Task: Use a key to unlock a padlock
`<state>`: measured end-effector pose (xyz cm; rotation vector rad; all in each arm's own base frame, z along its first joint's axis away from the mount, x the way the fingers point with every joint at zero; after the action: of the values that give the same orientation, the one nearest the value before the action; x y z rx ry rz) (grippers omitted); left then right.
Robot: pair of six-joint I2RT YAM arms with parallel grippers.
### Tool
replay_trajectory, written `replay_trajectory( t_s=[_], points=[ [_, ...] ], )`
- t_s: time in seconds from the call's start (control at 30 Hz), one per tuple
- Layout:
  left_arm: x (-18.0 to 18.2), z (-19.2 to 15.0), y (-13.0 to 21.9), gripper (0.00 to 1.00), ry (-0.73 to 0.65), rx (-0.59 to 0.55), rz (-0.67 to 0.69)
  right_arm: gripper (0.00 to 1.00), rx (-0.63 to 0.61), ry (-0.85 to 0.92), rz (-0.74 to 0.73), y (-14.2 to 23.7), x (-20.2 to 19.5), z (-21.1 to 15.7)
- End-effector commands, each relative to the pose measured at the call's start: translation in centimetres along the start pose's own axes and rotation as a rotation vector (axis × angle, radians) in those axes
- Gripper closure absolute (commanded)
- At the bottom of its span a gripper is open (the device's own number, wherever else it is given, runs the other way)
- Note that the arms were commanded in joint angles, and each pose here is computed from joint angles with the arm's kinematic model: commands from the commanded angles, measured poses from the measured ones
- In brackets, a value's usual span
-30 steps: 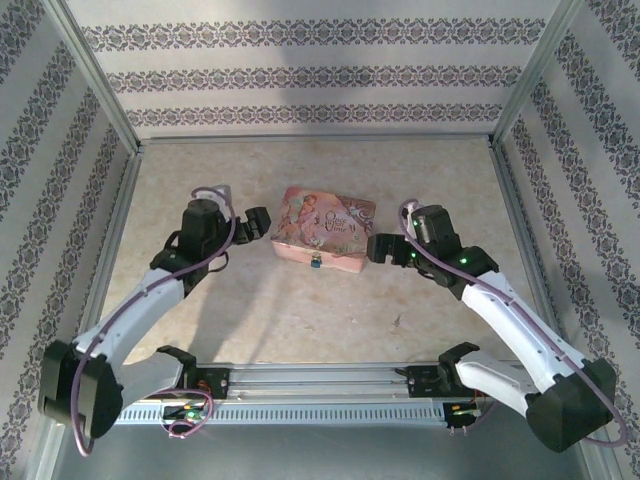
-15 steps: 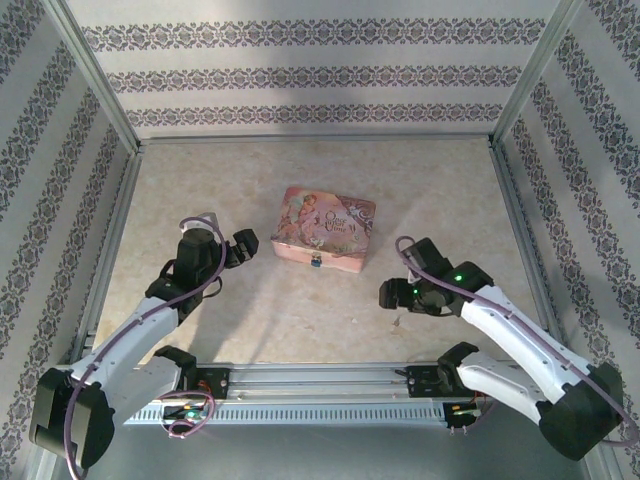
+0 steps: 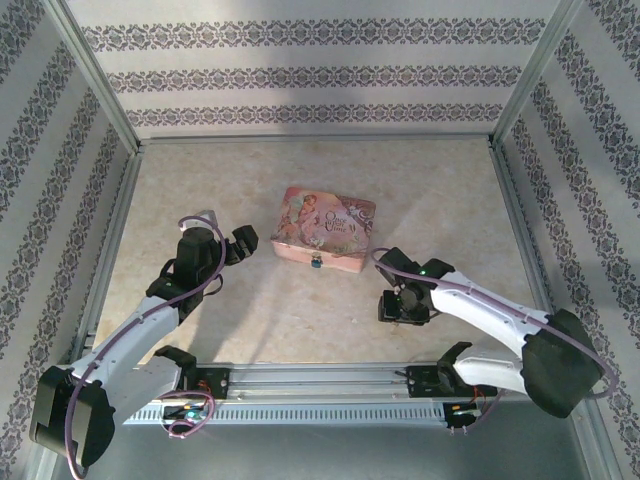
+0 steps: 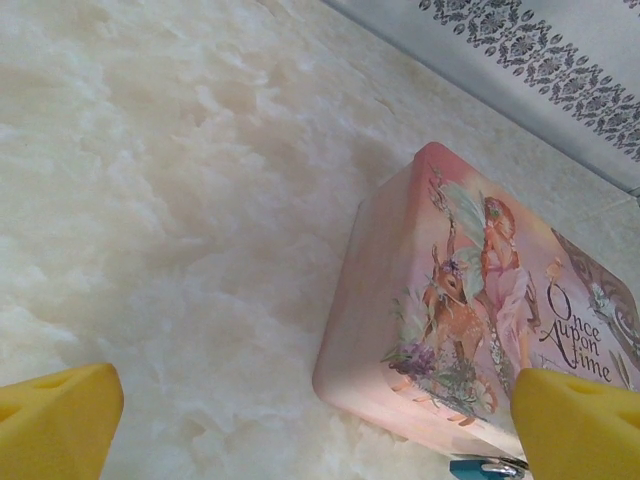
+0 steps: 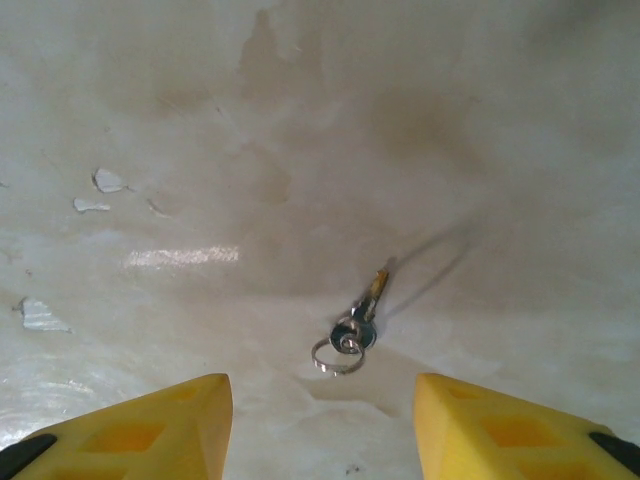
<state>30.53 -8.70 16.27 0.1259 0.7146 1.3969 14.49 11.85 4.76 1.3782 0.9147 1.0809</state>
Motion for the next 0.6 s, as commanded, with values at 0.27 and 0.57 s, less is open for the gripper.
replay_trajectory(
  t_s=[0.27, 0.57],
  points=[
    [0.4, 0.3, -0.3, 0.01, 0.018, -0.023, 0.015, 0.57, -0.022, -0.052, -0.057, -2.4, -0.6, 0.4],
    [0.7, 0.4, -0.3, 0.01, -0.006, -0.023, 0.034, 0.62, -0.019, -0.079, -0.064, -2.9, -1.2, 0.0]
  ],
)
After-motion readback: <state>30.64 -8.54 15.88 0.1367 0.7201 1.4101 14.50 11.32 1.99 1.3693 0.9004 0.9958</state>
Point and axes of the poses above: each hand's point on the last joint's axis, 136 mm out from that joint toward the fingers, its own y axis back along the fingers, its own x axis along the line the jaws close on, z = x × y, the point moved 1 cm from there along y, back along the fingers, and after that the axes turned 10 degrees about -y, right-handed, at the moved point
